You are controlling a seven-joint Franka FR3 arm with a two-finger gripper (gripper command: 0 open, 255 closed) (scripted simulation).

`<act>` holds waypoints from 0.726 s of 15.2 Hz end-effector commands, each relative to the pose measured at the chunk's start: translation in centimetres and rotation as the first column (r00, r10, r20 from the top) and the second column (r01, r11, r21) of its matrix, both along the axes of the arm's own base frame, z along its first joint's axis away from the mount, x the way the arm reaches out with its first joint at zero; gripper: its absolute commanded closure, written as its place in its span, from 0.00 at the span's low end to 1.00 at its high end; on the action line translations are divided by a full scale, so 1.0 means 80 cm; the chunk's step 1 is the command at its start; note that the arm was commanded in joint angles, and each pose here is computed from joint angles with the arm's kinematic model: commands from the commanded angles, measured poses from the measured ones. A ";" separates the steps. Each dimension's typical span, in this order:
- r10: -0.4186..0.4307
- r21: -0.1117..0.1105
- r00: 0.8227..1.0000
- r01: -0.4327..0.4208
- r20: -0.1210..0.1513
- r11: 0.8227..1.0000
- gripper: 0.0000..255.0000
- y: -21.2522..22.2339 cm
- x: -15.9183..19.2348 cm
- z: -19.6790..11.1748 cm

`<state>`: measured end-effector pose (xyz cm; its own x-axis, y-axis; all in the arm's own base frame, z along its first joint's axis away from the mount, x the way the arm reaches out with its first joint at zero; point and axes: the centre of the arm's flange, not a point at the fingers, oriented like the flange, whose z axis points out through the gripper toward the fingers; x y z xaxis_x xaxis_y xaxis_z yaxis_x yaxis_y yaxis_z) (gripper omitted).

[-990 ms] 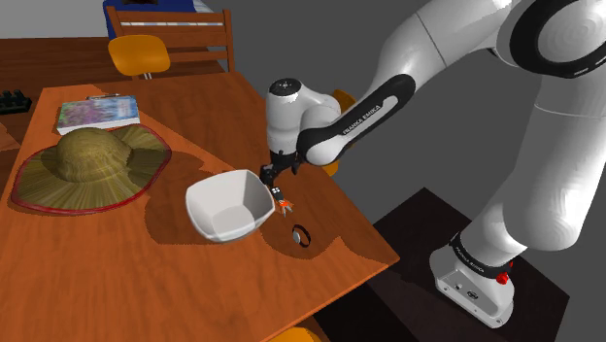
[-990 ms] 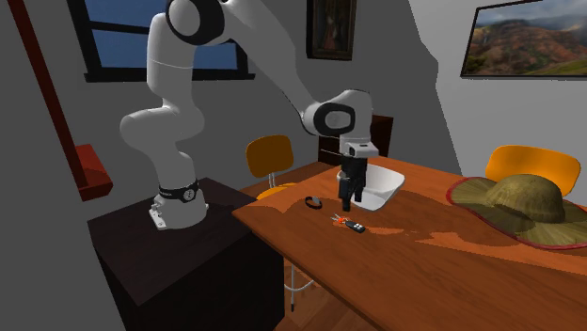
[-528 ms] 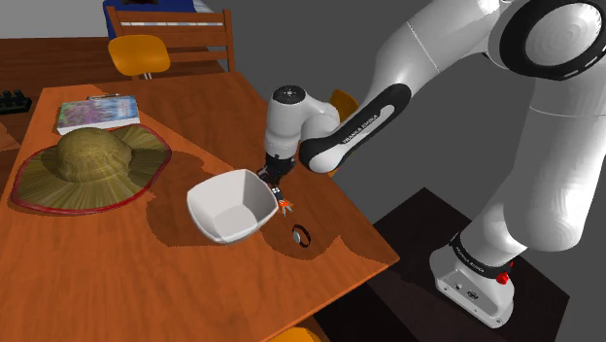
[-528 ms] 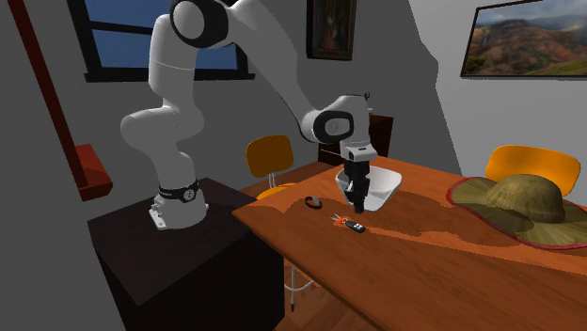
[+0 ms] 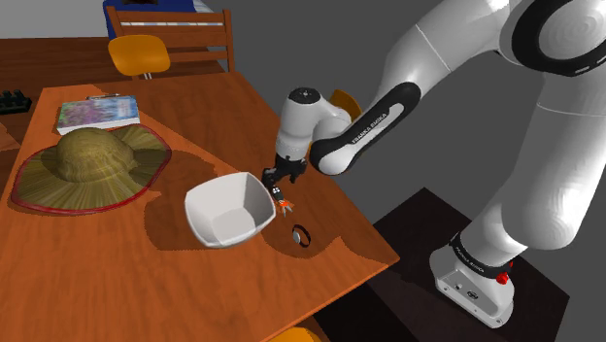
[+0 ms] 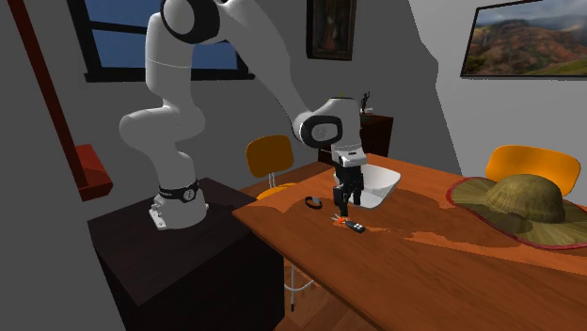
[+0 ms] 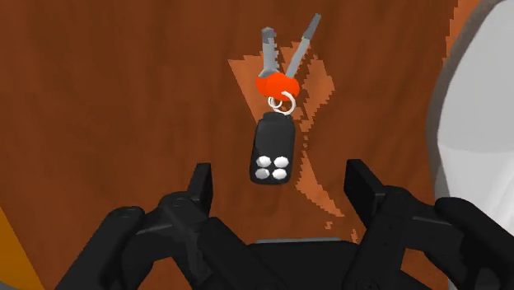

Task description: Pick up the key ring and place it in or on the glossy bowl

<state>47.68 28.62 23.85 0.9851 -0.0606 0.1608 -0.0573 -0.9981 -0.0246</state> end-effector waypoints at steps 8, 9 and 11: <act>0.032 0.048 0.999 -0.031 -0.023 0.998 0.00 -0.003 -0.023 -0.057; 0.032 0.048 0.999 -0.031 -0.023 0.998 0.00 -0.002 -0.022 -0.060; 0.032 0.048 0.999 -0.031 -0.023 0.998 0.00 -0.002 -0.023 -0.060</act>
<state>45.92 28.23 19.13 0.9900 -0.0401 0.1351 -0.0308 -0.9971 -0.0701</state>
